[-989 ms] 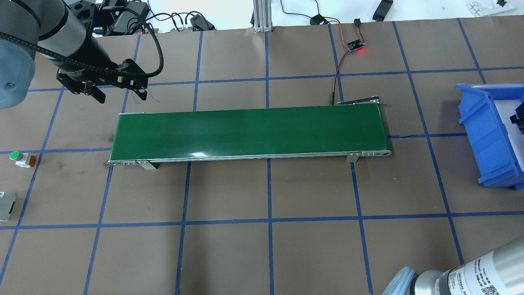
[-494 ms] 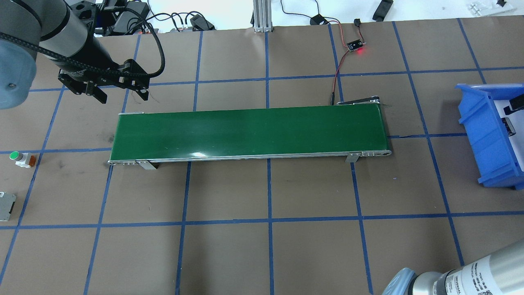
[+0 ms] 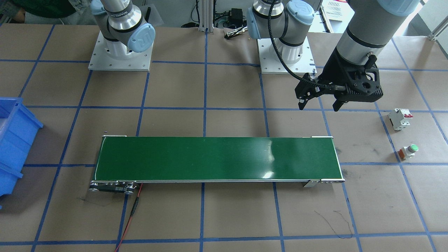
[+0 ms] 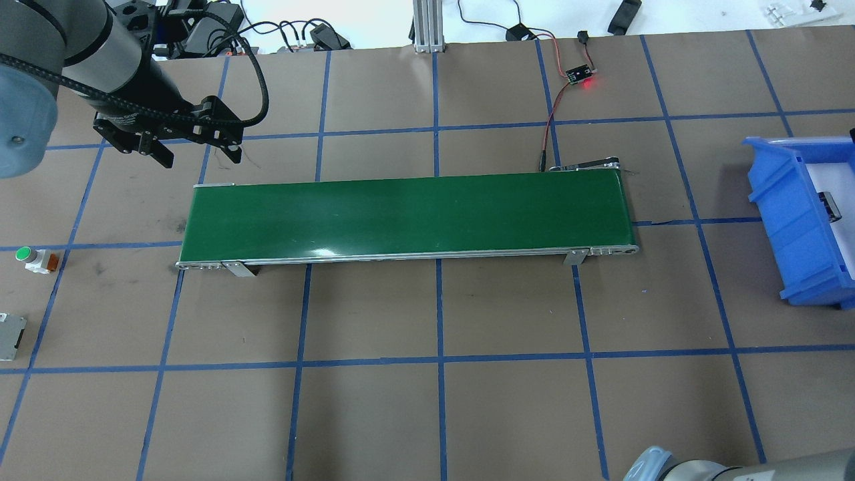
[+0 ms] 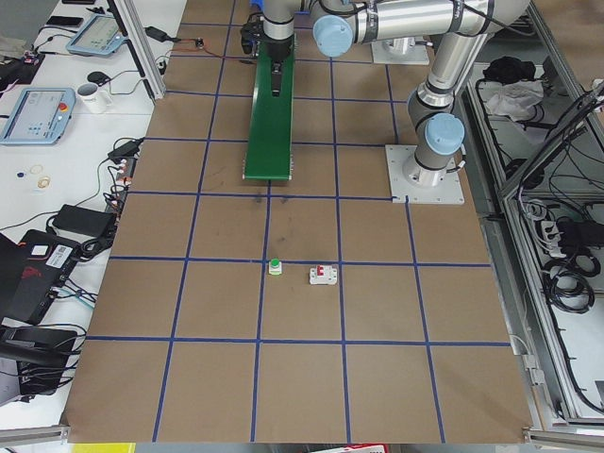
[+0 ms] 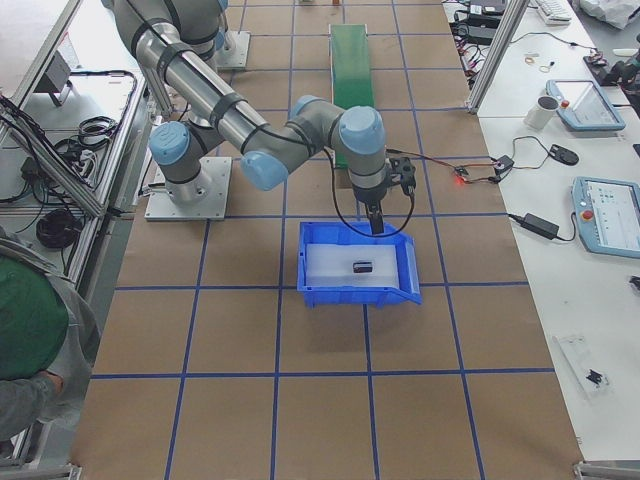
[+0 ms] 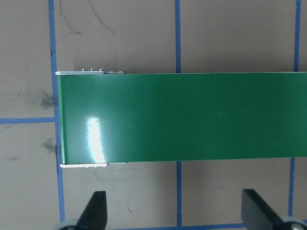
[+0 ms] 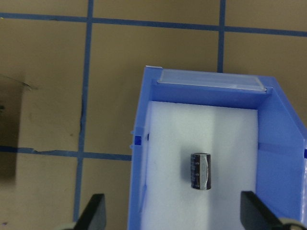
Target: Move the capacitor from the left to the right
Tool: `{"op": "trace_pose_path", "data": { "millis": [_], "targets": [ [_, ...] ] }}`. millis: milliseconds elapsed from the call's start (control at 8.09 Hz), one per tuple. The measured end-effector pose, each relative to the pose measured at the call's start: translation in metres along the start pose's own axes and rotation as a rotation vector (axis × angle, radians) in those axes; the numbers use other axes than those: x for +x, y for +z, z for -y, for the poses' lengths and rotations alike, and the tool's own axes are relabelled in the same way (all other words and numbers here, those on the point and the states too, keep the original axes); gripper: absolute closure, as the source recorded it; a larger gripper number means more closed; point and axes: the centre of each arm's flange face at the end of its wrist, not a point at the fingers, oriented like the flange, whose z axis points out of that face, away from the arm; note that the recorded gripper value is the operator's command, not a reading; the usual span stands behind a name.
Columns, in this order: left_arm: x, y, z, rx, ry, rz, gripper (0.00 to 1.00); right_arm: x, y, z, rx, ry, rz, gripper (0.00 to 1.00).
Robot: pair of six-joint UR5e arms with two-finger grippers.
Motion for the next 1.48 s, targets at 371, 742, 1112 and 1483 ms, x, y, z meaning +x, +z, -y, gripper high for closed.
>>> {"op": "trace_pose_path", "data": {
  "millis": [371, 742, 1112, 1483],
  "targets": [
    [0.0, 0.0, 0.0, 0.0, 0.002, 0.001, 0.0, -0.123, -0.076, 0.022, -0.065, 0.09, 0.027, 0.0],
    [0.0, -0.001, 0.0, 0.001, 0.002, 0.001, 0.0, -0.269, -0.08, 0.041, -0.121, 0.147, 0.0, 0.0],
    [0.0, -0.001, 0.0, 0.002, 0.002, 0.001, 0.0, -0.358, -0.068, 0.037, -0.155, 0.206, 0.003, 0.0],
    [0.0, -0.002, -0.001, 0.003, 0.003, 0.001, 0.0, -0.372, -0.058, 0.033, -0.176, 0.209, 0.004, 0.0]
  ]
}}
